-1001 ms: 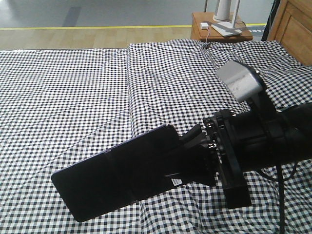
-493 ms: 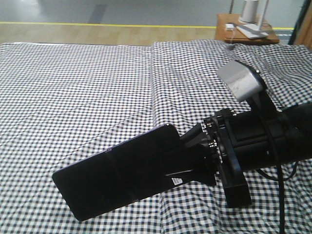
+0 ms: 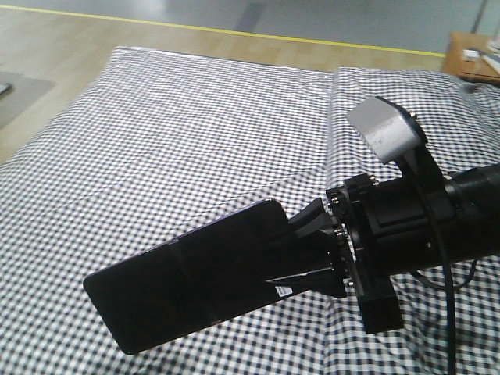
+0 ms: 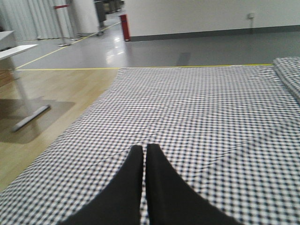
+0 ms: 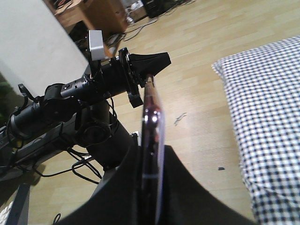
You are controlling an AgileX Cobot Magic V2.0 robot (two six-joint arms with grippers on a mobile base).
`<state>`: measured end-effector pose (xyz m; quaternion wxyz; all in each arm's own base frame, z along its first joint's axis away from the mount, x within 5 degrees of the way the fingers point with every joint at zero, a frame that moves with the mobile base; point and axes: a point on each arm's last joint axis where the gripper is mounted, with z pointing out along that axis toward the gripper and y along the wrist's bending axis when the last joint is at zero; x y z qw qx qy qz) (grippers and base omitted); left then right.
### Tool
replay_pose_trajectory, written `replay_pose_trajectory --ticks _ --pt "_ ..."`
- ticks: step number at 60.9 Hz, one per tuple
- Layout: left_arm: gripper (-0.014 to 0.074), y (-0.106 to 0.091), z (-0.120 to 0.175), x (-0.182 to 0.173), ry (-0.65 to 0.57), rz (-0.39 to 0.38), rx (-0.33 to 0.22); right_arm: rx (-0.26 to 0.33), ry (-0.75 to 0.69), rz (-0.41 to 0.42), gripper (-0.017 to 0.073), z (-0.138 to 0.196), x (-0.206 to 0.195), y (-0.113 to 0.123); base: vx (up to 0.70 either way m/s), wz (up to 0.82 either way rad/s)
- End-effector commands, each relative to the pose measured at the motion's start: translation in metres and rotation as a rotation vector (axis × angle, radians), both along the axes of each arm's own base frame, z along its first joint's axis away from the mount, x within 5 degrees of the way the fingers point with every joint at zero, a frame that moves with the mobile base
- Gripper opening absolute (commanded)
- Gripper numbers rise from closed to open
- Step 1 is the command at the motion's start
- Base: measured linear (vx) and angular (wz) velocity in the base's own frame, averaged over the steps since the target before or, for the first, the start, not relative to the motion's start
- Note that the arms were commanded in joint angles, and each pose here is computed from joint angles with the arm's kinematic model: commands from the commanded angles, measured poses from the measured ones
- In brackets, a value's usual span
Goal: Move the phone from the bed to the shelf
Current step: 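Hold the phone in the right gripper while the base turns away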
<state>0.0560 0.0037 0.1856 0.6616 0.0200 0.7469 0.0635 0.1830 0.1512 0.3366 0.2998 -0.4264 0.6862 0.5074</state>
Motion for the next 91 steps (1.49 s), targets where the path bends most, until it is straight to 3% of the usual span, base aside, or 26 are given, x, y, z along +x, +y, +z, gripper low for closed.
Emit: replay_pose_trajectory --ticks 1,91 --pt "0.0001 -0.0003 0.0150 -0.0013 -0.108 -0.004 -0.007 0.110 -0.002 0.060 -0.0002 0.0211 -0.0107 0.0002 -0.13 0.49" --pt "0.0001 -0.0003 0.0150 -0.0013 -0.108 -0.004 -0.007 0.110 -0.002 0.060 -0.0002 0.0211 -0.0107 0.0002 -0.13 0.60"
